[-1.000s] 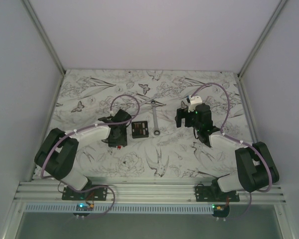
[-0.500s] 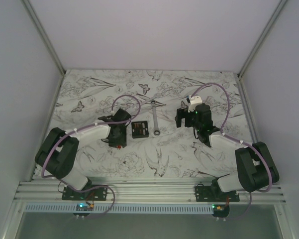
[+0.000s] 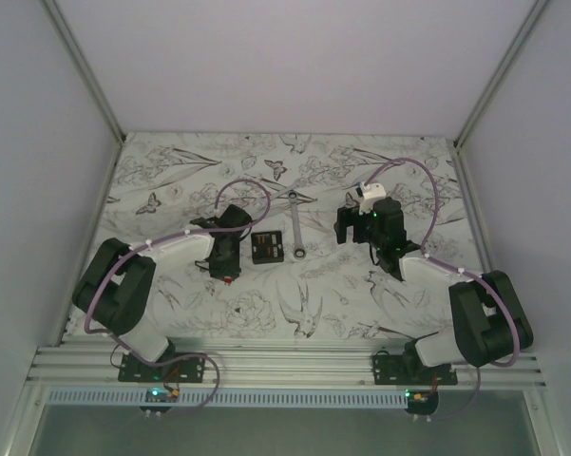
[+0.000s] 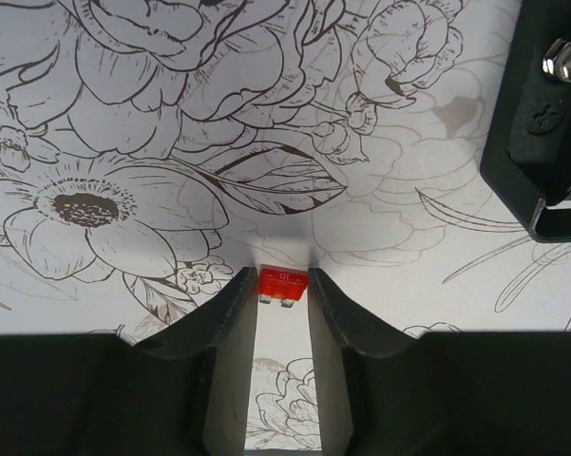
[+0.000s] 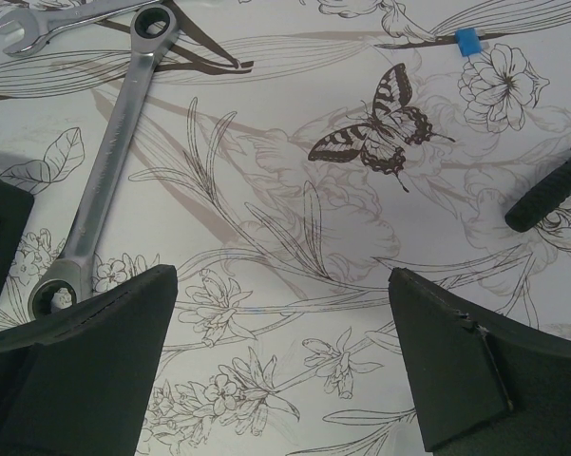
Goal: Snap on the fuse box
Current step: Pick up the fuse from the center of the board.
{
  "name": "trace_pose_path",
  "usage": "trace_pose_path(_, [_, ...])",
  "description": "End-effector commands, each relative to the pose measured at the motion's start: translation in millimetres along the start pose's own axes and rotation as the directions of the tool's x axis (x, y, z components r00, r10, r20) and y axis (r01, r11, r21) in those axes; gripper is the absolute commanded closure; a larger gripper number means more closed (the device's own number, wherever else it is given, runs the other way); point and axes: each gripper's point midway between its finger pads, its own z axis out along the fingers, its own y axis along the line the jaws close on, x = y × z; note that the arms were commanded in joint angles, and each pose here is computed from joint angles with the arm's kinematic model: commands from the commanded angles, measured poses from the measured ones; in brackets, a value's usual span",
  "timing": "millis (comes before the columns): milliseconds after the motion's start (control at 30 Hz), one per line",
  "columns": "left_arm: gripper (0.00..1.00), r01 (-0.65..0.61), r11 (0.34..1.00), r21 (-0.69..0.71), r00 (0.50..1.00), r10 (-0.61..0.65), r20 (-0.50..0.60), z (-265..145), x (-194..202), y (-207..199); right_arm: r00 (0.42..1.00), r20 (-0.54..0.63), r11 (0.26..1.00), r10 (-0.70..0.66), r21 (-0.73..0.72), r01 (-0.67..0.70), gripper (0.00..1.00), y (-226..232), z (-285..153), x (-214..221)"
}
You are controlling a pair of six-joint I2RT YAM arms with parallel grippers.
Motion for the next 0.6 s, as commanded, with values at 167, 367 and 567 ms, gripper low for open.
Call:
trace_pose_path(167, [0.72,0.005,1.000,0.021,0.999,-0.004,-0.051,0.3,11.5,-1.0,0.999,0.043,1.000,-0.003,-0.028,0.004,0.00,8.3,1.2,-20.4])
trace_pose_path(367, [0.74,0.040,0.997,0.066,0.999,-0.038,-0.029,-7.8,5.4,-10.4,0.999,0.050,0.999,-0.007,-0.053,0.009,0.00,15.0,0.9,-21.2])
trace_pose_path(567, [0.74,0.114,0.988,0.106,0.993,-0.118,0.029,-20.5,-6.1,-17.5,0.998,0.070,0.992,-0.008,-0.124,0.017,0.00,35.0,-2.0,-24.1])
